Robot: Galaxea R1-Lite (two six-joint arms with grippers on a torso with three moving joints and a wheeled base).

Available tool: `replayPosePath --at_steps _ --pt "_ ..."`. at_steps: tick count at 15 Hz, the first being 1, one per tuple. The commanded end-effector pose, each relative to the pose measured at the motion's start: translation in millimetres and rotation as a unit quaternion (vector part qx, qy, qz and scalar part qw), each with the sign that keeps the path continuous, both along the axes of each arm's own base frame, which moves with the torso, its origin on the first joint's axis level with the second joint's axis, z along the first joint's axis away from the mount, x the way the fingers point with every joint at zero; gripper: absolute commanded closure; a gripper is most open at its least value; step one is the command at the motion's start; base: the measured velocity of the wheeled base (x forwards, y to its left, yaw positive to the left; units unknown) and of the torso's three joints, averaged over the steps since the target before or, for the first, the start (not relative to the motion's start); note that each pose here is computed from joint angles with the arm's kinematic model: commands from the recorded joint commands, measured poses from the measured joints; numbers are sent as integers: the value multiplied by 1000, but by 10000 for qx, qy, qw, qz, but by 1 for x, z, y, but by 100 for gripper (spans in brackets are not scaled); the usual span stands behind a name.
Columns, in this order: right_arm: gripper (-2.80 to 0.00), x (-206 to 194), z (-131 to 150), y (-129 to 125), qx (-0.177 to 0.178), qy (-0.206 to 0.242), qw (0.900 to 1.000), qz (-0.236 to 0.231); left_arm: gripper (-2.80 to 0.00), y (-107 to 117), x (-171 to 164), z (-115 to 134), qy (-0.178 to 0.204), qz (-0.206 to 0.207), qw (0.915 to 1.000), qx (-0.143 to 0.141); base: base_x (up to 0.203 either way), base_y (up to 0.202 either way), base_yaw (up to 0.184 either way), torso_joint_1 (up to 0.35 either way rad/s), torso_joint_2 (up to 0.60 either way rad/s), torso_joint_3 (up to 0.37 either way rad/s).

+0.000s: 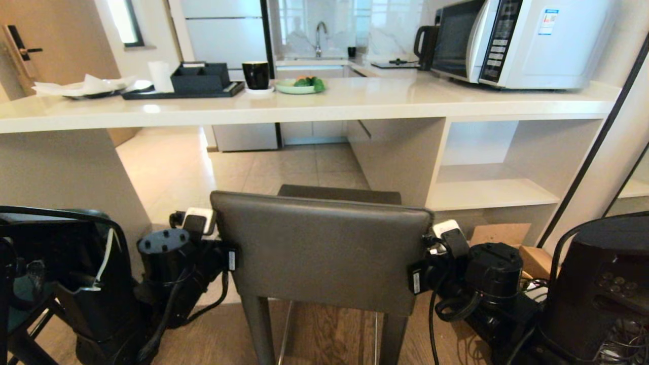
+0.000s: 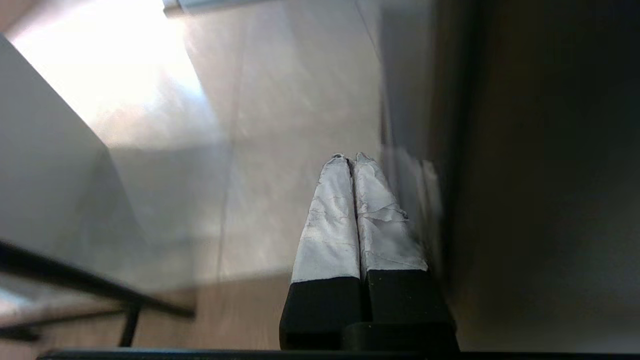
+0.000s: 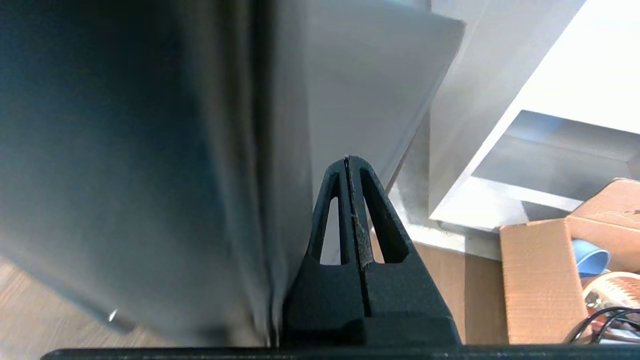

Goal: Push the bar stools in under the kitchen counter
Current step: Push the gray chair back under the dining table

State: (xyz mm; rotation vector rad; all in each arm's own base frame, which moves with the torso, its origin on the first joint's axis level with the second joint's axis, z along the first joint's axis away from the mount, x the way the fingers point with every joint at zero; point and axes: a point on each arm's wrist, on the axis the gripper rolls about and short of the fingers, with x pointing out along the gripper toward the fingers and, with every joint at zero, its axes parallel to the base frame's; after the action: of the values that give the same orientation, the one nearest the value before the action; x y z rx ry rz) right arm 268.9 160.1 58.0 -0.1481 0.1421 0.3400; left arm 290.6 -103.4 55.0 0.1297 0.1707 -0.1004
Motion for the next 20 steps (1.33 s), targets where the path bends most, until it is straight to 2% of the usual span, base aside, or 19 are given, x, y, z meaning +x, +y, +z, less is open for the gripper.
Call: replayPosePath --at_steps 1,5,10,13,20 --pt "0 20 16 -2 233 -469 9984 -226 0 2 -5 9 -145 37 9999 -71 0 0 0 0 0 0" --pt "0 45 33 -5 246 -572 9972 -422 0 2 -5 13 -220 37 9997 -100 0 0 0 0 0 0" --pt "0 37 26 -6 209 -468 9979 -384 0 0 -1 16 -311 13 9994 -128 0 0 0 0 0 0" --pt "0 47 28 0 236 -560 9975 -364 0 -2 -4 15 -277 -16 9995 -123 0 0 0 0 0 0" --pt "0 56 24 3 189 -463 9980 -391 0 -14 -7 14 -253 -216 9994 -120 0 0 0 0 0 0"
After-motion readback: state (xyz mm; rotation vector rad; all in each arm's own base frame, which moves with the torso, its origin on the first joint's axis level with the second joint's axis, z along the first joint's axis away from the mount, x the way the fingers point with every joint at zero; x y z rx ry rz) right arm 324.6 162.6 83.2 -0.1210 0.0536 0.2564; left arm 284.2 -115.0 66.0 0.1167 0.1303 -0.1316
